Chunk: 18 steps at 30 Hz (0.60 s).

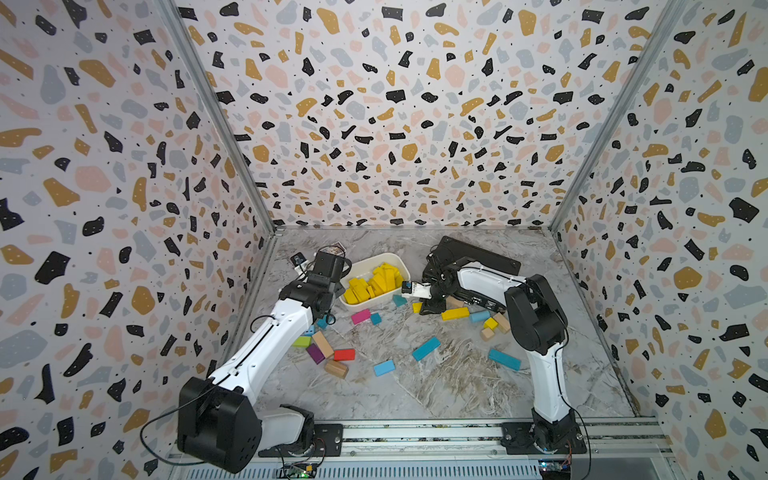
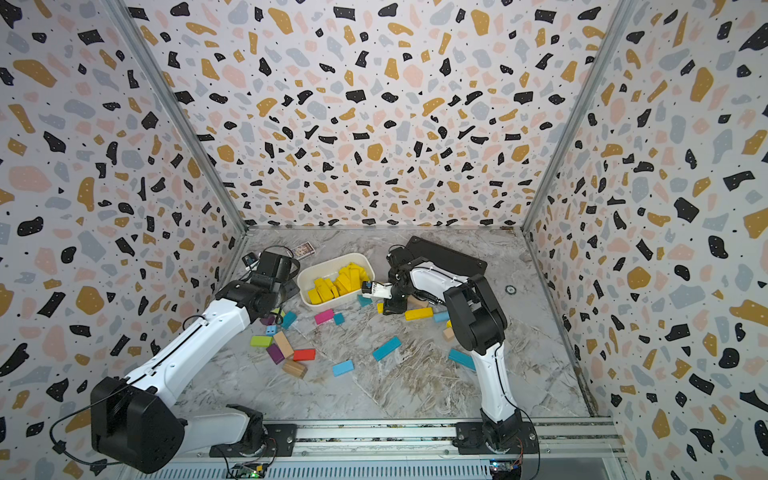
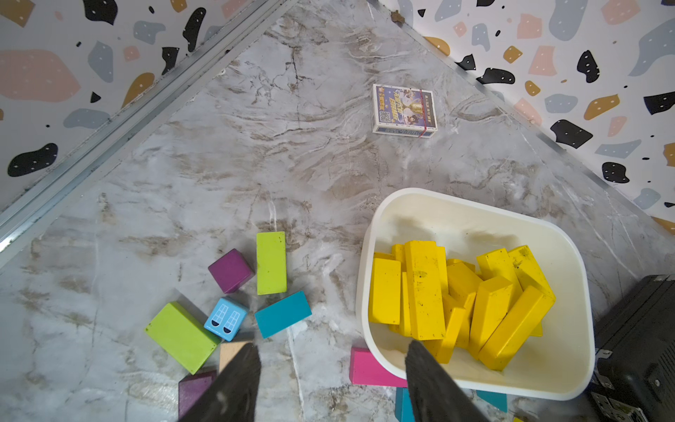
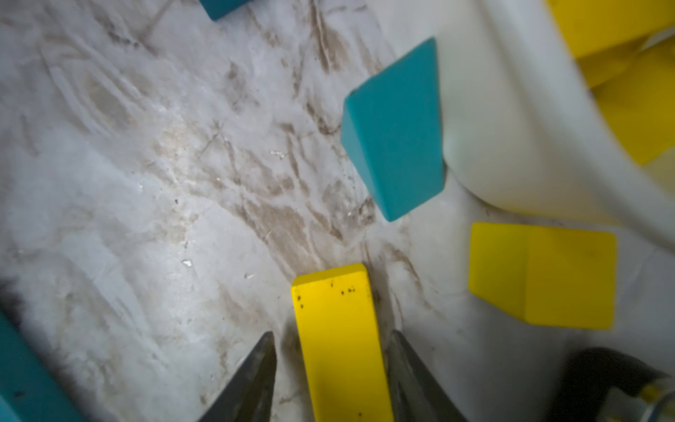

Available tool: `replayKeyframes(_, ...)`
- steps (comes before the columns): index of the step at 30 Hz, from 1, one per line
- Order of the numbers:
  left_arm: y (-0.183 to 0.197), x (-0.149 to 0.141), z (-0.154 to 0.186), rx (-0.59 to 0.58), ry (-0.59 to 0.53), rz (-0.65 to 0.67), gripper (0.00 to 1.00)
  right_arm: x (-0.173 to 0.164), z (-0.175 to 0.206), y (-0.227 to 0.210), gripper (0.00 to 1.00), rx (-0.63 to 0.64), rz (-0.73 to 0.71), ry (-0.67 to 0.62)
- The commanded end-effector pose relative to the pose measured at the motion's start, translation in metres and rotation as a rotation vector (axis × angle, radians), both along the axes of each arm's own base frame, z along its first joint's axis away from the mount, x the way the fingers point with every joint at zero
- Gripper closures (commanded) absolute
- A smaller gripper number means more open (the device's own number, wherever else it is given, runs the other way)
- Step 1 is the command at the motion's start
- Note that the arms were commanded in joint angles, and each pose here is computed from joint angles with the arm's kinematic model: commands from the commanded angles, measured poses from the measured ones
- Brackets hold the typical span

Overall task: Pick out the yellow building blocks
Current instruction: Pick up the building block from the center of the board.

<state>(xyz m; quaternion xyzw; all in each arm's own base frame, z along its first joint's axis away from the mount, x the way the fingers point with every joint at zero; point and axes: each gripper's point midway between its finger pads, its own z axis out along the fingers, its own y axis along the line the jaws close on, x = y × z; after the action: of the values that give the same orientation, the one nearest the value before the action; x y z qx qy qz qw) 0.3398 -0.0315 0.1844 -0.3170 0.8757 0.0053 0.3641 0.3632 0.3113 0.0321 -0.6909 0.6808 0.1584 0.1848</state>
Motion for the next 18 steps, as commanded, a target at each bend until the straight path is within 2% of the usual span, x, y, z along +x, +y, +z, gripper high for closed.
replayKeyframes(1,0.005,0.004,0.005,0.015,-0.02,0.013,0.36,0.0,0.002,0.0,0.53,-0.021,0.014,-0.012)
replayKeyframes(4,0.008,0.003,0.006,0.023,-0.019,0.026,0.35,-0.002,-0.001,-0.002,0.64,-0.032,0.014,-0.014)
replayKeyframes(8,0.015,0.0,0.006,0.04,-0.018,0.052,0.34,-0.006,0.0,-0.002,0.84,-0.033,0.017,-0.011)
replayKeyframes(10,0.017,0.0,0.006,0.044,-0.025,0.06,0.33,-0.006,0.007,-0.002,0.91,-0.025,0.005,-0.013)
replayKeyframes(14,0.021,0.003,0.006,0.044,-0.04,0.075,0.33,-0.003,0.042,0.002,0.95,0.044,-0.053,-0.055)
replayKeyframes(16,0.02,0.004,0.007,0.043,-0.047,0.069,0.33,0.002,0.067,0.009,0.95,0.122,-0.11,-0.085)
replayKeyframes(18,0.02,0.005,0.008,0.04,-0.057,0.063,0.33,0.013,0.095,0.023,0.95,0.259,-0.22,-0.109)
